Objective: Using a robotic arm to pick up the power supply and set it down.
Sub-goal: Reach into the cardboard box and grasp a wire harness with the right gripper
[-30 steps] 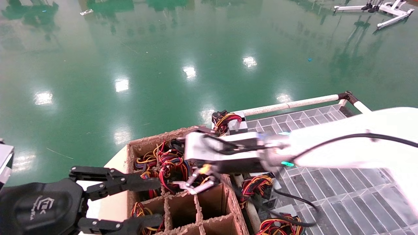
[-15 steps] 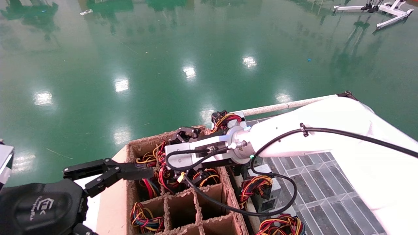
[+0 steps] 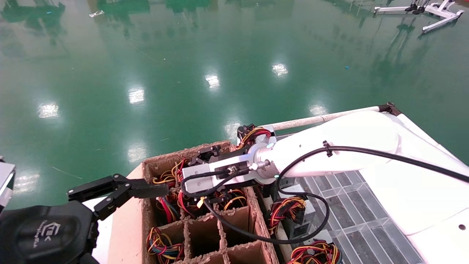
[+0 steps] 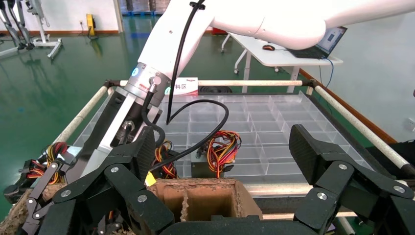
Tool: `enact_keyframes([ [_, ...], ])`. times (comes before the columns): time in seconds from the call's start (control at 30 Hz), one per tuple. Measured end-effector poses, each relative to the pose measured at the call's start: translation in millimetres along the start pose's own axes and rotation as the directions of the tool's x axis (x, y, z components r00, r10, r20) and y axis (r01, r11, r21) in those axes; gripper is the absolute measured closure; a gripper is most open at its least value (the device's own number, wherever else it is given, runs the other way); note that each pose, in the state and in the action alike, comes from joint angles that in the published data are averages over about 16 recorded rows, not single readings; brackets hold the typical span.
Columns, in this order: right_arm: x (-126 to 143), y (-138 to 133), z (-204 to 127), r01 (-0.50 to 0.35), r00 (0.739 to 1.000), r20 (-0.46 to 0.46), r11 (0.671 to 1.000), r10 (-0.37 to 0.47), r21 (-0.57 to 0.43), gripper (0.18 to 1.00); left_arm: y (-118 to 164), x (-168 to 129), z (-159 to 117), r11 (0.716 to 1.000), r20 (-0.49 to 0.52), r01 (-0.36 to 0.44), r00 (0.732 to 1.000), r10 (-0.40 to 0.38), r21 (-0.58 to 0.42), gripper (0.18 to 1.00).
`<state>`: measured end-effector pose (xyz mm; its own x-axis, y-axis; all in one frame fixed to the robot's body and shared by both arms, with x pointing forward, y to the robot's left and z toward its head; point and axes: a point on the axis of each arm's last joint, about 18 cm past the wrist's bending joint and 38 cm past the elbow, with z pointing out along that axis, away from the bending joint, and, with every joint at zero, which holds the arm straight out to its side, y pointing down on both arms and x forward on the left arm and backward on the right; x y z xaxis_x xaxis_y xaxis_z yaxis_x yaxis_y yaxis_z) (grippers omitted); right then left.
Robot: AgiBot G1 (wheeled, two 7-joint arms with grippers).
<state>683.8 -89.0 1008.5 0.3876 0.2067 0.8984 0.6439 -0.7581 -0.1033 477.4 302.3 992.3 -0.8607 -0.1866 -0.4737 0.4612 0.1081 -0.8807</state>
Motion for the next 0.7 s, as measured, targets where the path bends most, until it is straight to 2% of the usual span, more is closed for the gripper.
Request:
enact_keyframes([
  [0.4, -1.5, 1.0, 2.2, 0.007, 1.000, 0.009, 1.000, -0.007, -0.019, 0.685, 0.0, 0.0, 0.0, 1.000, 0.000, 0.000, 1.000, 0.000, 0.000, 0.185],
  [0.7, -2.6, 2.4, -1.4, -0.020, 1.000, 0.020, 1.000, 0.020, -0.008, 0.851, 0.0, 0.0, 0.0, 1.000, 0.000, 0.000, 1.000, 0.000, 0.000, 0.184],
])
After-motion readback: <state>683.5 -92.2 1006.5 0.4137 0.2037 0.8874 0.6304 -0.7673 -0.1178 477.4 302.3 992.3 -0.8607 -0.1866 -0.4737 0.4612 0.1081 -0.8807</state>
